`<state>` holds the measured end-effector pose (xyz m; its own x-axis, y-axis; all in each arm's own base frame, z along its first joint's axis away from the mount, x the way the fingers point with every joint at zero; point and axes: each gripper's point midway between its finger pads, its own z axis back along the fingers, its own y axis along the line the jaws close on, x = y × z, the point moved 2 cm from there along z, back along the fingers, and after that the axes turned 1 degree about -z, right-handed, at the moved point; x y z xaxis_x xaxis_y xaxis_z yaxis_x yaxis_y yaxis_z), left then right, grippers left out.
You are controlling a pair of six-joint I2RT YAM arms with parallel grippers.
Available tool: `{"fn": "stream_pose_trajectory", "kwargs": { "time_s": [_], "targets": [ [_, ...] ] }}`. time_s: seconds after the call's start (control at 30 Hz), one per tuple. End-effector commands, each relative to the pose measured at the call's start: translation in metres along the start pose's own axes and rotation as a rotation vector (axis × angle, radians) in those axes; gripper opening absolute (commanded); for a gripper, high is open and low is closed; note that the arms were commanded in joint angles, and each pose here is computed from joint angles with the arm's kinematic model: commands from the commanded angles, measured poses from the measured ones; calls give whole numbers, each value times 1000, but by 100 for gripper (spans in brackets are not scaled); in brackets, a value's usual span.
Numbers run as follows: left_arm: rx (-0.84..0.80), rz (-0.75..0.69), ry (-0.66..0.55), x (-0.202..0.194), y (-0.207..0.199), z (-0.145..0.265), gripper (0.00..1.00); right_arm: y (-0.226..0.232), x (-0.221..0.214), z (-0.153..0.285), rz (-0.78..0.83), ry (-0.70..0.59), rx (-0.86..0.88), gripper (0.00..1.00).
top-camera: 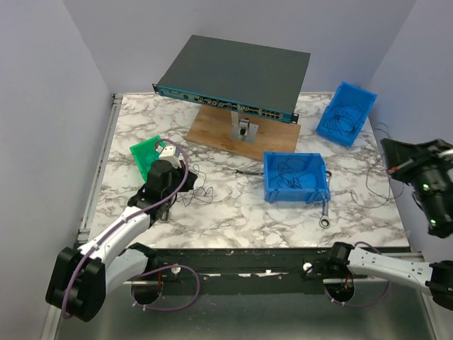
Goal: Untangle the cables
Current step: Place the cable in the bin.
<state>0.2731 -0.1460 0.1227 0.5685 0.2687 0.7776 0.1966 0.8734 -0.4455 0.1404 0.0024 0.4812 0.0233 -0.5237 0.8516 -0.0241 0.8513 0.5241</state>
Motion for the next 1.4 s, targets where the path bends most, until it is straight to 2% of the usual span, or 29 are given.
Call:
{"fn": "stream_pose_trajectory", "kwargs": {
  "time_s": [0.0, 0.13, 0.27, 0.5, 0.63, 0.83, 1.0, 1.2, 1.37],
  "targets": [
    [-64, -57, -17, 12, -12, 12, 0, 34, -38, -36, 204, 37, -42, 1],
    [-89, -100, 6, 6, -14, 16, 0, 40, -41, -60, 366, -27, -218, 1],
    [-123, -120, 1, -2, -17, 19, 0, 54, -15, -70, 421, -133, -293, 1],
    [-164, -160, -45, -6, -19, 27, 0, 87, 25, -79, 405, -264, -282, 1],
    [-170, -170, -92, -4, -18, 31, 0, 114, 33, -94, 488, -319, -270, 2],
    [-169, -171, -151, -6, -13, 36, 0, 127, 56, -122, 532, -429, -341, 3],
    [-174, -171, -177, -5, -12, 40, 0, 123, 53, -169, 597, -445, -445, 4],
    [-177, -173, -174, -5, -13, 40, 0, 81, 61, -242, 573, -410, -610, 2],
    [-179, -170, -185, -6, -12, 40, 0, 65, 71, -280, 545, -417, -579, 2]
  ]
}}
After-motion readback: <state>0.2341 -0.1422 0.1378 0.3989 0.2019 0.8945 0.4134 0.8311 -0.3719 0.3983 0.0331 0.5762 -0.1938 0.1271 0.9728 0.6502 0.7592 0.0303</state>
